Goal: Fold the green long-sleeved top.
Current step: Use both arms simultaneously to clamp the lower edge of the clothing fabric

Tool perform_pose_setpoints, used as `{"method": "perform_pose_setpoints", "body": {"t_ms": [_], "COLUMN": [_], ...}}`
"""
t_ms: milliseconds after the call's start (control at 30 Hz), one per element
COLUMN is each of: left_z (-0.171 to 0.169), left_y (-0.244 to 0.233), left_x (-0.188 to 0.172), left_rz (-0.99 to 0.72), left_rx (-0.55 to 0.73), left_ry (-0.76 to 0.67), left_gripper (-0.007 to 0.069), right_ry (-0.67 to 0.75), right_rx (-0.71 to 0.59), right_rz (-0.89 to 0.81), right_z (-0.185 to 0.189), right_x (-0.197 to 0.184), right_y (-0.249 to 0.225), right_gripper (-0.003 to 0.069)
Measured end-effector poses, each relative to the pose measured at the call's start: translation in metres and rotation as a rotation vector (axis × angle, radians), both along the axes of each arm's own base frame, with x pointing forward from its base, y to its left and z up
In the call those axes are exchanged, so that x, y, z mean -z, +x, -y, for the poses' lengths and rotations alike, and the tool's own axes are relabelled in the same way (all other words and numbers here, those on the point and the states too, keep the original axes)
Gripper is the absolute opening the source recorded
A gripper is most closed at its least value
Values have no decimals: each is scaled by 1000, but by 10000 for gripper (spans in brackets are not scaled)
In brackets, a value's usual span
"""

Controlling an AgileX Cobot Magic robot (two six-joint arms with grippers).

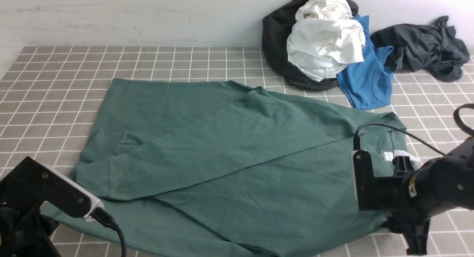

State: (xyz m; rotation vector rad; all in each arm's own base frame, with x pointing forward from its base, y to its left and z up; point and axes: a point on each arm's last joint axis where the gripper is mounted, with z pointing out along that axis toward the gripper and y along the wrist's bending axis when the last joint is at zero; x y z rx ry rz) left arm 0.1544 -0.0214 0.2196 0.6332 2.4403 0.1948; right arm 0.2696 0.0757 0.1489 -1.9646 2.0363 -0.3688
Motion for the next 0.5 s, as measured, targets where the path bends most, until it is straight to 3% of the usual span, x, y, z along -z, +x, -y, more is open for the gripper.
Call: {"method": "perform_pose_setpoints", "body": {"t_ms": [233,333,467,500], "left_z": [0,0,4,4], "left_y": [0,0,0,0], "left_x": [0,0,-1,-2], "left_rz": [0,-1,-13,-13], "left_rx": [0,-2,-38,-44], "left_ry": [-1,-6,-76,-87], "left_gripper": [-4,-4,-4,-4], "right_ry": [-1,0,57,65], "right_rx": [-3,-1,109,125], "right_rz": [0,0,-19,-20], "right_z": [0,0,-1,-1], "right_x": [1,1,1,2], "right_y": [-1,-1,-2,-2], "right_gripper": [297,263,70,54]}}
